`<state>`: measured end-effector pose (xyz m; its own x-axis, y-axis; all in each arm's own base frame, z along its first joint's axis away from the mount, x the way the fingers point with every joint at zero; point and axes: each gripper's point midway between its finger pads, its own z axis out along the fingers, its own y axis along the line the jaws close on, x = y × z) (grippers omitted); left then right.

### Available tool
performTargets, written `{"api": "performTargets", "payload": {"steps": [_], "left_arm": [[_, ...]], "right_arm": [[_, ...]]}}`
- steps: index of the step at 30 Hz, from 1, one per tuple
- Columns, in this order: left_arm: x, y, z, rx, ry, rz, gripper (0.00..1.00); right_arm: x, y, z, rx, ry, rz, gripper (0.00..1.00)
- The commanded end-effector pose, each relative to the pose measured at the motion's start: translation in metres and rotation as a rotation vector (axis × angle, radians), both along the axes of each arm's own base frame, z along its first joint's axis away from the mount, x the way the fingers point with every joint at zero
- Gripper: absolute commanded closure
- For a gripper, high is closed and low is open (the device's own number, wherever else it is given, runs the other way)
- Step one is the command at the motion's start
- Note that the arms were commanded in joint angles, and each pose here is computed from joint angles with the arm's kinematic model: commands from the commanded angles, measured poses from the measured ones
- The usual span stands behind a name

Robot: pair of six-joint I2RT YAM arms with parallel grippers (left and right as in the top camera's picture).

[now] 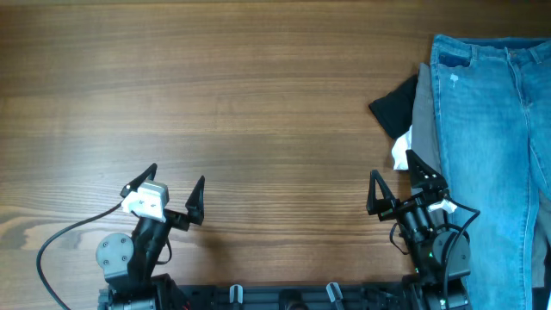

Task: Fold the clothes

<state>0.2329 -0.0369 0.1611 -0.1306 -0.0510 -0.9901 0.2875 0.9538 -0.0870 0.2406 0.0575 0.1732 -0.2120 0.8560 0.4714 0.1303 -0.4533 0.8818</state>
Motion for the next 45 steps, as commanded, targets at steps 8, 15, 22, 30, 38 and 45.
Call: {"api": "performTargets", "payload": {"steps": [8, 15, 22, 30, 38, 45], "left_arm": [[-0.001, -0.003, 0.0, 0.005, -0.006, -0.014, 0.0], [-0.001, -0.003, 0.0, 0.005, -0.006, -0.014, 0.0], [-0.001, -0.003, 0.0, 0.005, -0.006, -0.014, 0.0], [-0.001, -0.003, 0.0, 0.005, -0.006, -0.014, 0.0], [-0.001, -0.002, 0.0, 0.005, -0.007, -0.013, 0.0], [-0.001, -0.003, 0.0, 0.005, -0.006, -0.014, 0.0]], "right_arm": [[0.001, -0.003, -0.001, 0.01, 0.003, -0.019, 0.0], [0.001, -0.003, -0.001, 0.01, 0.003, -0.019, 0.0], [0.001, -0.003, -0.001, 0.01, 0.003, -0.019, 0.0], [0.001, -0.003, -0.001, 0.01, 0.003, -0.019, 0.0], [0.002, -0.009, 0.003, 0.013, -0.01, -0.054, 0.0], [0.003, -0.014, 0.001, 0.011, -0.003, -0.082, 0.0]]}}
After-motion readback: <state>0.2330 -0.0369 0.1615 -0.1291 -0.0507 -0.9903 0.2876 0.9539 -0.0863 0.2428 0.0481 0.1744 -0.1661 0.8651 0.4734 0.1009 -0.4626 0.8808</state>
